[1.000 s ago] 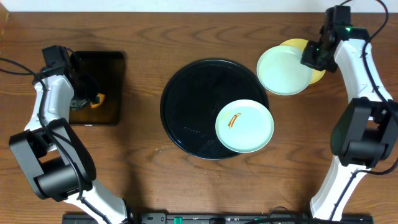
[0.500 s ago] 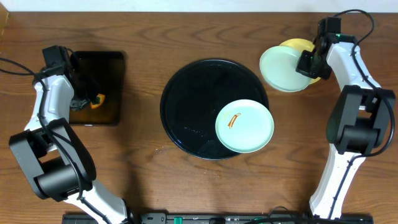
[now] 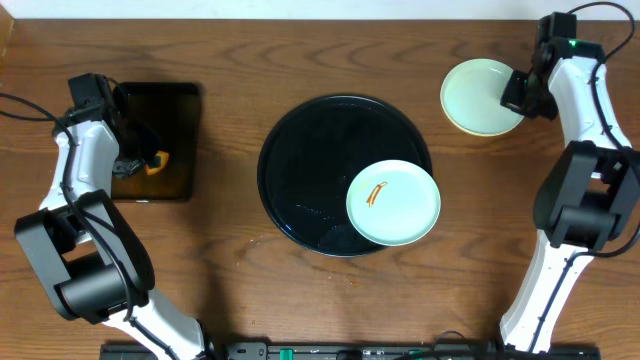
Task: Clean dirty plates on tray and stack at the side
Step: 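Place the green plate on top of the yellow plate and release, then reach the right gripper to the last green plate and grip its rim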
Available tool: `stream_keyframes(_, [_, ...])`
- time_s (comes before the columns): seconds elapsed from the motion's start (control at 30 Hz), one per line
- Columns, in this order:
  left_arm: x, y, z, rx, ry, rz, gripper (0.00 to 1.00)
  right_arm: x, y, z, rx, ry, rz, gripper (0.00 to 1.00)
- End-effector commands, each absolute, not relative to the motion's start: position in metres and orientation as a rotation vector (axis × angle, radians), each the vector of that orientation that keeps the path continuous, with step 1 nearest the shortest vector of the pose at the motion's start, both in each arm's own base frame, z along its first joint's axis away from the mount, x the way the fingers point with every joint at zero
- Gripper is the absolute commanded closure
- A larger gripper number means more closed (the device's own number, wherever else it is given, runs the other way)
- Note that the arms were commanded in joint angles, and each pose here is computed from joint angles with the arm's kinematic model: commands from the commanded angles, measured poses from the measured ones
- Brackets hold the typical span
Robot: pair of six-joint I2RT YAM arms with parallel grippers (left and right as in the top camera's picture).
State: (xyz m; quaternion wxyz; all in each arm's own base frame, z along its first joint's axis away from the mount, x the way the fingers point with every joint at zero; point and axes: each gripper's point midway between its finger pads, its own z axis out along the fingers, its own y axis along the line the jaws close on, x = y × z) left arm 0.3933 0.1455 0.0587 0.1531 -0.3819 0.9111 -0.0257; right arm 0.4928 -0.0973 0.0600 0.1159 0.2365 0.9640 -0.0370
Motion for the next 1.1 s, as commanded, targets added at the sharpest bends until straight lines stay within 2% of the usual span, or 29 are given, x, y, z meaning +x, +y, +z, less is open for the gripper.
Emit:
stream_keyframes(0.0, [0.386,0.147,0.053,-1.094,2.636,-0.052,0.91,0.501,-0.097,0.086,0.666,2.798,-0.114,0.99])
stream_keyframes(0.1, [0.386,0.147,0.053,-1.094,2.635,-0.052,0.92,0.501,-0.057,0.113,0.471,2.860,0.122,0.99])
stream_keyframes(0.13, [0.386,0.147,0.053,-1.094,2.636,-0.052,0.91,0.493,-0.020,0.128,0.320,2.898,0.351,0.98])
stream_keyframes(0.2, [0.386,0.147,0.053,-1.095,2.638,-0.052,0.91,0.469,0.026,0.145,0.178,2.961,0.605,0.94])
stream_keyframes(0.23, [0.385,0.147,0.053,-1.096,2.639,-0.052,0.91,0.457,0.038,0.147,0.144,3.005,0.644,0.95])
stream_keyframes(0.27, [0.385,0.146,0.053,-1.097,2.642,-0.052,0.91,0.443,0.046,0.147,0.125,3.067,0.621,0.99])
stream_keyframes(0.37, [0.384,0.146,0.053,-1.097,2.643,-0.052,0.91,0.417,0.058,0.141,0.192,3.211,0.403,0.99])
stream_keyframes(0.57, [0.383,0.146,0.052,-1.100,2.649,-0.052,0.91,0.401,0.081,0.166,0.118,3.187,0.348,0.93])
stream_keyframes(0.63, [0.384,0.146,0.052,-1.099,2.646,-0.052,0.91,0.389,0.077,0.181,0.133,3.165,0.239,0.87])
stream_keyframes(0.73, [0.387,0.147,0.053,-1.093,2.633,-0.052,0.91,0.346,0.066,0.194,0.194,3.172,0.019,0.76])
stream_keyframes(0.77, [0.389,0.148,0.054,-1.089,2.624,-0.052,0.91,0.323,0.070,0.194,0.163,3.185,0.006,0.67])
stream_keyframes(0.83, [0.391,0.149,0.055,-1.085,2.615,-0.052,0.92,0.305,0.077,0.189,0.132,3.197,0.026,0.62])
stream_keyframes(0.97, [0.391,0.149,0.055,-1.085,2.616,-0.052,0.91,0.266,0.085,0.167,0.200,3.231,0.016,0.59])
stream_keyframes(1.07, [0.390,0.149,0.054,-1.086,2.618,-0.052,0.91,0.242,0.084,0.148,0.389,3.239,-0.014,0.52])
